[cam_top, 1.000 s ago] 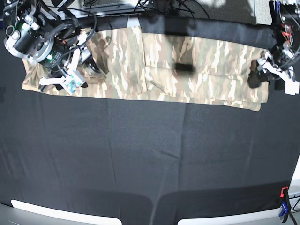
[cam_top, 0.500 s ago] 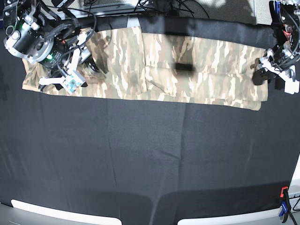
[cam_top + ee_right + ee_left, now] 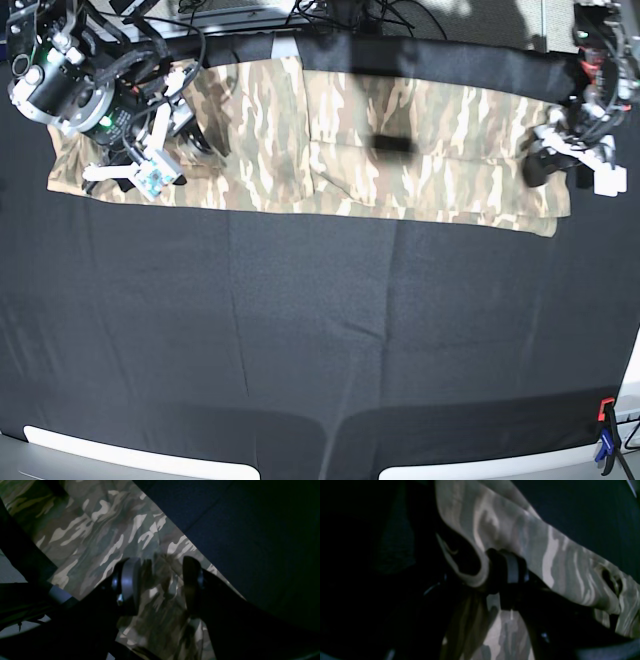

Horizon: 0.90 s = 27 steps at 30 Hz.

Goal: Layout the t-shirt on the table in an organized manner, then fold the t-shirt properly
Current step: 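Grasp the strip's other end with the left gripper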

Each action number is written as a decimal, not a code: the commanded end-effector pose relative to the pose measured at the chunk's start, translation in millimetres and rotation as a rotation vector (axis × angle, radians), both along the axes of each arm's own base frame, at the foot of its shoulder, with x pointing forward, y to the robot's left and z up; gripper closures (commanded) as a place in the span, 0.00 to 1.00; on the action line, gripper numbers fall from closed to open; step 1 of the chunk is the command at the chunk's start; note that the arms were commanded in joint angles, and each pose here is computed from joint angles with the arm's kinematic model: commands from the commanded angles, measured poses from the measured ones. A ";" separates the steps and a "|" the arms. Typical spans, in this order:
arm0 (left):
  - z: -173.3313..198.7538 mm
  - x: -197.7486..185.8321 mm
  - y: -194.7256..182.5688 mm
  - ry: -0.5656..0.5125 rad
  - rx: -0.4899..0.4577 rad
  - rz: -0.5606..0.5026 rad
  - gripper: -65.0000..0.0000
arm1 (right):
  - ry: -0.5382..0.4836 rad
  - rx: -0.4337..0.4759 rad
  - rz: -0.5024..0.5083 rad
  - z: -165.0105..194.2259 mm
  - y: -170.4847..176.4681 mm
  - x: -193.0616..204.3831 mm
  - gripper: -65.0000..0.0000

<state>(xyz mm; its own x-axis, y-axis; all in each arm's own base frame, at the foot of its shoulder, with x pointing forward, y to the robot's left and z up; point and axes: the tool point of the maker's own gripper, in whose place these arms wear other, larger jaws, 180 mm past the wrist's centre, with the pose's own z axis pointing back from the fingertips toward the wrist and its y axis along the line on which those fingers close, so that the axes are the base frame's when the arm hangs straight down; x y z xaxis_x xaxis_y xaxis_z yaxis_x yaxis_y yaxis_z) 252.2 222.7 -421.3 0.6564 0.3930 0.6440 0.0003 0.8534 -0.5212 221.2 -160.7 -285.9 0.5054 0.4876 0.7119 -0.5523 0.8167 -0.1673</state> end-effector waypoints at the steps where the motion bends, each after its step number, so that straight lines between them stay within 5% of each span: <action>1: 8.2 5.3 6.0 -0.022 0.020 -0.008 0.64 | -0.038 0.009 0.012 10.4 2.5 3.9 0.60; 3: 8.9 5.5 7.9 -0.022 0.025 -0.009 0.70 | -0.037 0.009 0.012 10.3 2.5 3.9 0.60; 7: 9.6 6.6 10.6 -0.029 0.038 -0.004 1.00 | -0.037 0.006 0.011 10.2 2.1 3.9 0.60; 15: 6.1 10.7 78.7 0.022 0.253 0.204 1.00 | -0.049 -0.140 -0.032 2.7 -22.9 8.5 0.60; 22: 24.9 13.0 116.6 0.029 0.371 0.174 1.00 | -0.004 -0.210 -0.160 -14.3 -73.1 12.0 0.60; 27: 36.2 14.8 98.5 0.044 0.378 0.113 1.00 | 0.003 -0.219 -0.244 -18.2 -104.0 13.4 0.60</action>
<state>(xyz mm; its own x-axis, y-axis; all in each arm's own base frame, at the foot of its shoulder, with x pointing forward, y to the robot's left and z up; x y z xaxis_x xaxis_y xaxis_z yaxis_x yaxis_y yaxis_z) 256.0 316.2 -402.2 0.6948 0.2237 0.6835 -0.1394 0.9743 -0.1772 228.8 -264.3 -313.5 0.6532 0.4861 0.5805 -0.3498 0.8737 -0.3381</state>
